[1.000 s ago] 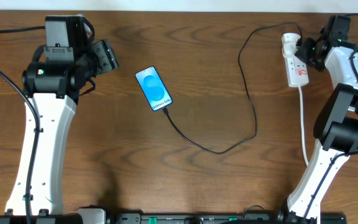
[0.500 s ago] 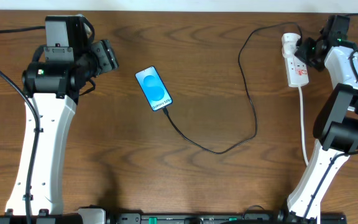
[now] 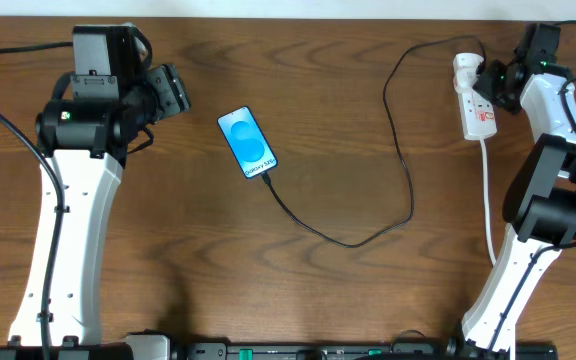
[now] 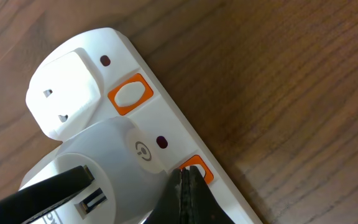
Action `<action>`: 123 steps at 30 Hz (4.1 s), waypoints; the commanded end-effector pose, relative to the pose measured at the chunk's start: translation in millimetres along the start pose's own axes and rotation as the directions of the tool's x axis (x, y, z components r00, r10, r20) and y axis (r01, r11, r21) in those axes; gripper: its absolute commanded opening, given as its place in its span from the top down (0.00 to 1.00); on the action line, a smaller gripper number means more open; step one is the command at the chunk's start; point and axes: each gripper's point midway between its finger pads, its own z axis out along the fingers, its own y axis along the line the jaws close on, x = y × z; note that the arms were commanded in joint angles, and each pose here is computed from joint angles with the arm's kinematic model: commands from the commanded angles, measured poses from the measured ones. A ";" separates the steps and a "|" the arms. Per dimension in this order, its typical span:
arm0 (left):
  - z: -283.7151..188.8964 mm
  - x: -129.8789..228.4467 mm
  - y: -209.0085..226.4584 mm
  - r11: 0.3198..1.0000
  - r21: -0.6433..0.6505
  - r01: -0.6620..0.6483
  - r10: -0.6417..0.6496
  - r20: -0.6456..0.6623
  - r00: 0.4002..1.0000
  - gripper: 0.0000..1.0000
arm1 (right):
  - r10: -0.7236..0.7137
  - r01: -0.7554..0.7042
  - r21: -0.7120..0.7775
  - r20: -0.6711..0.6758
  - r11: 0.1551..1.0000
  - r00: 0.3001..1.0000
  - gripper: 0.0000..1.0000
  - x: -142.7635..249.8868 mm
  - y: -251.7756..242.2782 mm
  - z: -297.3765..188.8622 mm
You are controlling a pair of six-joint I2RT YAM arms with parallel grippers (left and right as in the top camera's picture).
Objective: Plug charger to phone and switch on socket
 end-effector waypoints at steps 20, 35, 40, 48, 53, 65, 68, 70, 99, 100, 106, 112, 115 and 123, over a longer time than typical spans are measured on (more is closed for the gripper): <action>2.8 -0.7 4.4 1.000 -0.018 -0.005 0.005 -0.003 1.000 0.27 | -0.056 0.051 -0.119 -0.038 0.992 0.998 0.99 24.7 64.7 0.5; 2.8 -0.8 4.4 1.000 -0.018 -0.006 0.006 -0.002 1.000 0.27 | -0.053 0.043 -0.172 -0.052 0.984 0.997 0.99 26.5 74.0 -1.0; 2.8 -0.8 4.4 1.000 -0.018 -0.005 0.005 -0.002 1.000 0.27 | -0.050 0.034 -0.210 -0.073 0.977 0.996 0.99 29.3 78.7 -2.5; 2.8 -0.8 4.4 1.000 -0.018 -0.006 0.006 -0.002 1.000 0.27 | -0.030 0.008 -0.234 -0.093 0.972 0.995 0.99 27.3 73.5 -4.2; 2.8 -0.9 4.4 1.000 -0.018 -0.006 0.006 -0.002 1.000 0.27 | -0.041 -0.008 -0.309 -0.153 0.951 0.987 0.99 32.7 72.6 -10.6; 2.8 -0.8 4.4 1.000 -0.018 -0.006 0.006 -0.002 1.000 0.27 | -0.015 -0.028 -0.272 -0.152 0.962 0.988 0.99 -0.1 42.7 -40.4; 2.8 -0.8 4.4 1.000 -0.018 -0.006 0.006 -0.002 1.000 0.27 | -0.003 -0.041 -0.279 -0.155 0.959 0.988 0.99 -6.5 34.2 -45.7; 2.8 -0.8 4.4 1.000 -0.018 -0.006 0.006 -0.002 1.000 0.27 | 0.008 -0.056 -0.293 -0.162 0.955 0.987 0.99 -8.9 29.0 -47.8; 2.8 -0.9 4.4 1.000 -0.018 -0.006 0.006 -0.002 1.000 0.27 | 0.018 -0.079 -0.319 -0.188 0.944 0.982 0.99 -11.9 7.2 -54.6; 2.8 -0.9 4.4 1.000 -0.018 -0.006 0.006 -0.002 1.000 0.27 | 0.018 -0.079 -0.320 -0.189 0.944 0.982 0.99 -11.6 7.4 -54.7; 2.9 -0.9 4.4 1.000 -0.018 -0.006 0.006 -0.002 1.000 0.27 | 0.011 -0.073 -0.324 -0.189 0.943 0.982 0.99 -11.1 7.8 -54.9; 2.9 -0.9 4.4 1.000 -0.018 -0.006 0.006 -0.002 1.000 0.27 | 0.008 -0.070 -0.325 -0.189 0.943 0.982 0.99 -11.0 7.9 -55.0; 2.9 -0.8 4.4 1.000 -0.019 -0.006 0.005 -0.002 1.000 0.27 | 0.007 -0.069 -0.326 -0.189 0.943 0.982 0.99 -10.8 8.4 -55.0; 2.9 -0.8 4.4 1.000 -0.019 -0.006 0.005 -0.002 1.000 0.27 | -0.001 -0.061 -0.328 -0.186 0.943 0.983 0.91 -10.8 9.0 -55.0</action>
